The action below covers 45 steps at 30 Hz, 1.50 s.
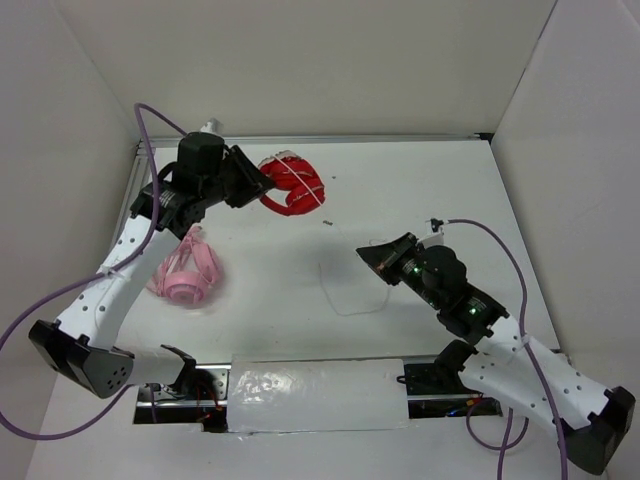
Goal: Wrap the headphones
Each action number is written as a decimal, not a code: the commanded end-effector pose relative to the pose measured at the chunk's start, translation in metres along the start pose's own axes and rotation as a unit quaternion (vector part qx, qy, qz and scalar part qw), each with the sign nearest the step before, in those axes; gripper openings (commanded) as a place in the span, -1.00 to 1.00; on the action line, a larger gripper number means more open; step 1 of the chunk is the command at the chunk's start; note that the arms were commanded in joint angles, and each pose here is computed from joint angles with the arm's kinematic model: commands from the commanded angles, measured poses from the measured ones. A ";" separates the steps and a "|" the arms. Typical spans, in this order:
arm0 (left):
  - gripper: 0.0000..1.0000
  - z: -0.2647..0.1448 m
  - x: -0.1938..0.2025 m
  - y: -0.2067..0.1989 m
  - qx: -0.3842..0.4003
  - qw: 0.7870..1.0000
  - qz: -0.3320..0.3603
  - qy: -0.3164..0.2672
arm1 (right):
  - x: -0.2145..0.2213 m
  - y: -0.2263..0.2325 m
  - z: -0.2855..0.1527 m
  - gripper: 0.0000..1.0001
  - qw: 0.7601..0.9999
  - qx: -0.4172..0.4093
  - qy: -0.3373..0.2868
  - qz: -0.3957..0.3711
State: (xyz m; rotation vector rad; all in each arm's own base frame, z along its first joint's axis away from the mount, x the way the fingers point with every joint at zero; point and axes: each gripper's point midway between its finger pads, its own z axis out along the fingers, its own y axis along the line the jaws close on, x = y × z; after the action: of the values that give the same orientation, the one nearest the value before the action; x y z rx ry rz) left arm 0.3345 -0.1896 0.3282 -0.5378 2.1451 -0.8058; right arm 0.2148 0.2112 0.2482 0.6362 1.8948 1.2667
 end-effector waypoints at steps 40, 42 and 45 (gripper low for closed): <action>-1.00 -0.145 0.110 -0.150 0.514 0.801 0.245 0.183 | -0.005 0.000 0.080 -0.29 0.996 -0.031 0.073 0.045; -1.00 -0.145 0.119 -0.150 0.522 0.789 0.248 0.208 | -0.005 0.003 0.083 -0.27 0.994 -0.042 0.082 0.051; -1.00 -0.148 0.131 -0.149 0.535 0.769 0.253 0.243 | -0.009 0.006 0.092 -0.25 0.991 -0.055 0.092 0.075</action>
State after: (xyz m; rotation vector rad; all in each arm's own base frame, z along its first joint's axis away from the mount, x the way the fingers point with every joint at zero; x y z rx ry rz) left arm 0.1798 -0.3156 0.4180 0.6978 1.8209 -1.6339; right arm 0.2857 0.2487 0.2133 0.6722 2.0133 1.4318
